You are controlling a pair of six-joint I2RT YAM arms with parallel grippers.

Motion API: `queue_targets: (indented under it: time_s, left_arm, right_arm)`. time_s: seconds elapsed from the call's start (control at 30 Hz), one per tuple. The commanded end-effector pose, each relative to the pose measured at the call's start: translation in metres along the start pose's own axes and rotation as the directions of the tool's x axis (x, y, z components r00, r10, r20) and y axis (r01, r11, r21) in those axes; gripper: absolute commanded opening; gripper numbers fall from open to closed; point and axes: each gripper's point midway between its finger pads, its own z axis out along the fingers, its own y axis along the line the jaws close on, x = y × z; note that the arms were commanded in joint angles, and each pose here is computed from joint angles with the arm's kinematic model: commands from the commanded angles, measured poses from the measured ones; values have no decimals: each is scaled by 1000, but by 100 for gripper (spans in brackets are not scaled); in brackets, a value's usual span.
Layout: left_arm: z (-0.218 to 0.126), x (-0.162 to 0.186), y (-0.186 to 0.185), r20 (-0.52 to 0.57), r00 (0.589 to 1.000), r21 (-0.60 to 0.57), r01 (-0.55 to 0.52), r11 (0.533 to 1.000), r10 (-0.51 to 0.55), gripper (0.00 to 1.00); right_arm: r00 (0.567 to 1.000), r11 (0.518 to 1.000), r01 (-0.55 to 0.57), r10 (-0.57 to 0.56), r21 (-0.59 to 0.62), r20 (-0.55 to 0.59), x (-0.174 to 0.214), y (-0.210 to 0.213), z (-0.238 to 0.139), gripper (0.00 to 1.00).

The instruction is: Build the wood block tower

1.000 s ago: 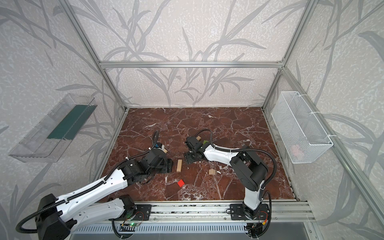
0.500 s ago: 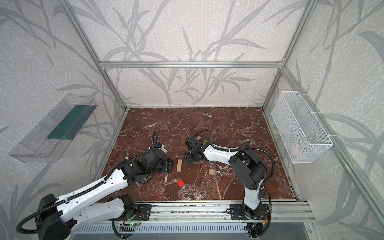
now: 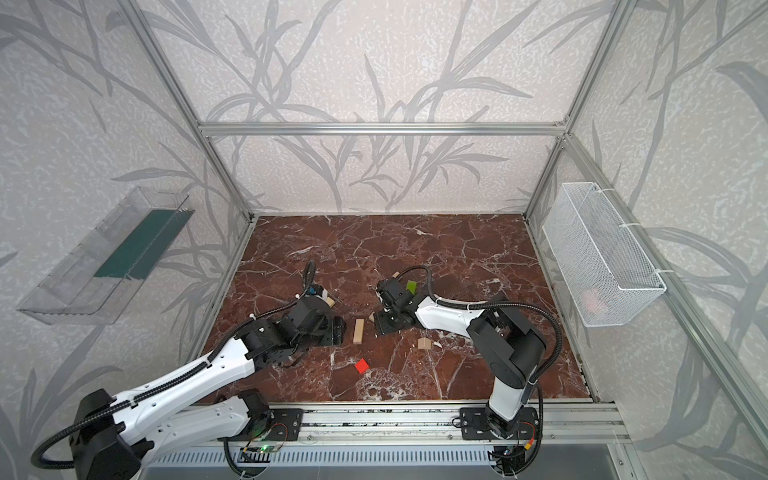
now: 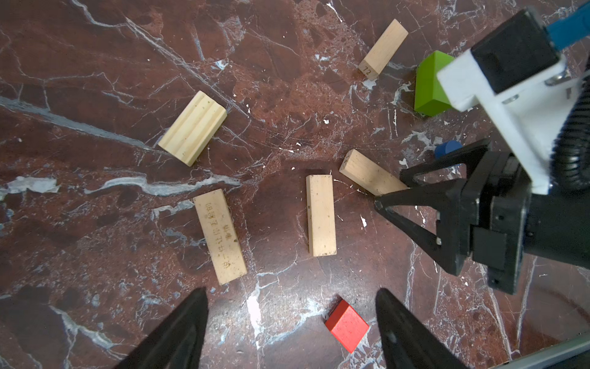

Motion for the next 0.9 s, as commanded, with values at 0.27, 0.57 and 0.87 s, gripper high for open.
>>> queue_targets:
  time_s: [0.27,0.57,0.87]
  left_arm:
    - [2,1,4,0,1000,-5,21,1000,-21,81]
    - [1,-3,1,5,1000,9,27,1000,-27,83]
    - [4,-12,-6,16,999,22,40,999,-40,83]
  right_arm:
    - [996,989,-70,76,-130,45,4,31,-14,53]
    - [989,985,-120,130,-127,74,-11,26,-29,52]
    - [989,984,-131,138,-120,48,-26,10,-19,47]
